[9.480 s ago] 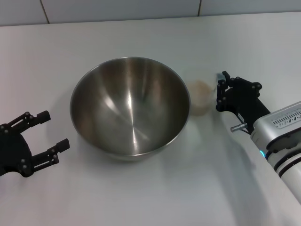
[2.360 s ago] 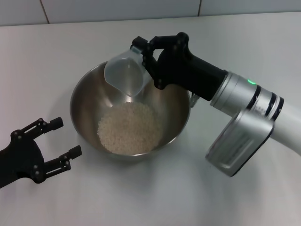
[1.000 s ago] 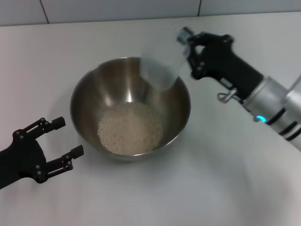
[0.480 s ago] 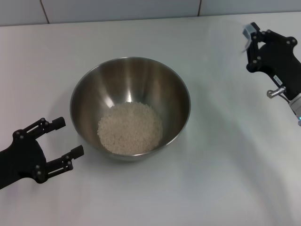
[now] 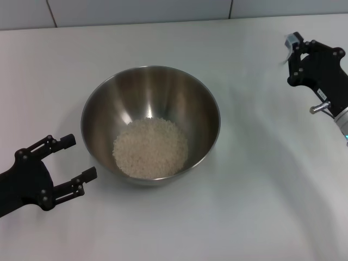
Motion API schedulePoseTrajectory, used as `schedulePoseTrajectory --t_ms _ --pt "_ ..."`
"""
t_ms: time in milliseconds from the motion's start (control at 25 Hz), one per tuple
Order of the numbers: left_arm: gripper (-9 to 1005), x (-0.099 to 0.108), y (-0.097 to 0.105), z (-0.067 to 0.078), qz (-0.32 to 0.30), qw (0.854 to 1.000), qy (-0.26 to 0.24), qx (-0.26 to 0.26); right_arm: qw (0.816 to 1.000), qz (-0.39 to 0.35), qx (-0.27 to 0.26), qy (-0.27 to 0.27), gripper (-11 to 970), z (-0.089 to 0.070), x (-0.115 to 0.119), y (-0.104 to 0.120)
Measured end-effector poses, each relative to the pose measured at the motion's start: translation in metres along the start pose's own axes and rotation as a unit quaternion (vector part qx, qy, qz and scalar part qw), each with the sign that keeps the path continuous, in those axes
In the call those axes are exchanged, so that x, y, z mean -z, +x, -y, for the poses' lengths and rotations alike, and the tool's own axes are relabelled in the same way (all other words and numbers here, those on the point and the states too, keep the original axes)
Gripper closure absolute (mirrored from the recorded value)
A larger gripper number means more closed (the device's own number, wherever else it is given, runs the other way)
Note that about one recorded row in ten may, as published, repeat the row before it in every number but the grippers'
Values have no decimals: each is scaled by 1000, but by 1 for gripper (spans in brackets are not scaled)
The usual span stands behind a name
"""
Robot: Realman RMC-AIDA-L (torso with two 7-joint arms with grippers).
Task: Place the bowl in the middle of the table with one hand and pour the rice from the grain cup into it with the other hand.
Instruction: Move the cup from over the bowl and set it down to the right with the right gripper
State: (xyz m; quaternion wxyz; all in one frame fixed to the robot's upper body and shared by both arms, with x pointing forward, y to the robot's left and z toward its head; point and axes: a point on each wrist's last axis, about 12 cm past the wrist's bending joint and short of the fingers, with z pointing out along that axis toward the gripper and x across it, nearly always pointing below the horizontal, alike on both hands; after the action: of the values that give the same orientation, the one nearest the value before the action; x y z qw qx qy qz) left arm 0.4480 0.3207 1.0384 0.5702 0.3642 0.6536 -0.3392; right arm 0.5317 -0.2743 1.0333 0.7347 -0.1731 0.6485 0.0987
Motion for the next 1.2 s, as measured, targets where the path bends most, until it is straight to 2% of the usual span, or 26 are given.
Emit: schedulePoseTrajectory --t_ms 560,1200 --pt "181 0 -1 2 6 1000 6 1 995 -97 -17 8 941 -8 -7 22" --pt "181 2 -1 5 11 1000 11 3 992 -122 -20 6 935 -12 -8 28"
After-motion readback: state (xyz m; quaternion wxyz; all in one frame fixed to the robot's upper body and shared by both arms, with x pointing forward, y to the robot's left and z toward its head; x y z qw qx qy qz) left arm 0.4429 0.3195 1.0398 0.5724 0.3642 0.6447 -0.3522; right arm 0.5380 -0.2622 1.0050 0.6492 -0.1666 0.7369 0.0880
